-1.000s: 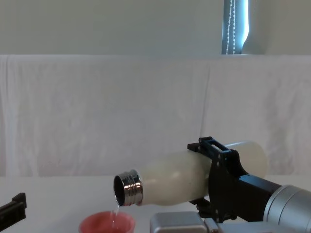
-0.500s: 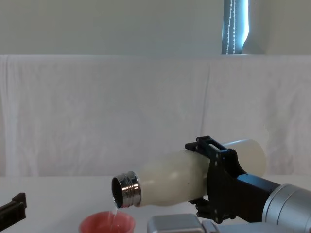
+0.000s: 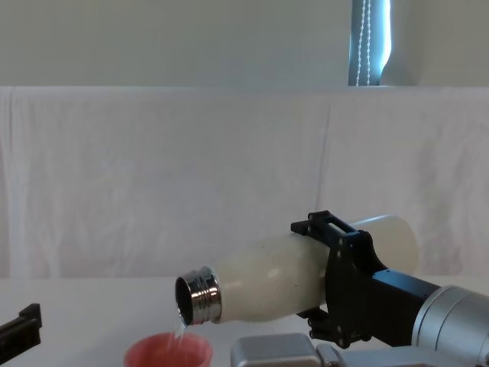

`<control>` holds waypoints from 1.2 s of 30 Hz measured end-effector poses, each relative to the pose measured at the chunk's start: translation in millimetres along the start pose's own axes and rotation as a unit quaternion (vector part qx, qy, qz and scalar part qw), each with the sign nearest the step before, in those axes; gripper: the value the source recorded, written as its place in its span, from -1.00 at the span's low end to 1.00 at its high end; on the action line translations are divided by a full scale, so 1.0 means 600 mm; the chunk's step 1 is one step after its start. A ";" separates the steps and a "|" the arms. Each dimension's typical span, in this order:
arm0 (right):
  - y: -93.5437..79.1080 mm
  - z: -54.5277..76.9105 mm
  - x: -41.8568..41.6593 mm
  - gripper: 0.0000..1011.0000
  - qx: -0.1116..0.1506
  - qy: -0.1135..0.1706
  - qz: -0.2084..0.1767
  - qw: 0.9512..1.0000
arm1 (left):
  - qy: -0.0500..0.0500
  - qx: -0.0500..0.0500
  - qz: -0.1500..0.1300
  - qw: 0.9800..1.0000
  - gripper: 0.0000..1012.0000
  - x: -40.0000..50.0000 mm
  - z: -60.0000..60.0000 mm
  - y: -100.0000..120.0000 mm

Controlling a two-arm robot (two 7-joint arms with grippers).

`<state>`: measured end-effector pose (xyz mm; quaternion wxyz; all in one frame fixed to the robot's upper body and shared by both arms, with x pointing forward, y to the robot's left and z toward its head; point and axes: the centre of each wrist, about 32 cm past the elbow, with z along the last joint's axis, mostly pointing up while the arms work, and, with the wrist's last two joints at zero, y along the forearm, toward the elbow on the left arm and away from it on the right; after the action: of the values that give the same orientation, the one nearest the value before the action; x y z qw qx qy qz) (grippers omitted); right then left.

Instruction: Grasp the thermos with one hand and pour water into the cup lid.

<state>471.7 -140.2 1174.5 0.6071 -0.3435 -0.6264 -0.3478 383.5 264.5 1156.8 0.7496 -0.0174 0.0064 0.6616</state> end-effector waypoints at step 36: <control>0.001 0.005 -0.005 0.90 -0.023 0.033 -0.004 0.999 | 0.000 0.000 0.000 1.000 0.98 0.000 0.000 0.000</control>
<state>471.0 -137.5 1171.7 0.6181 -0.3433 -0.5993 -0.3753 383.5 264.5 1156.8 0.7496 -0.0174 0.0065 0.6616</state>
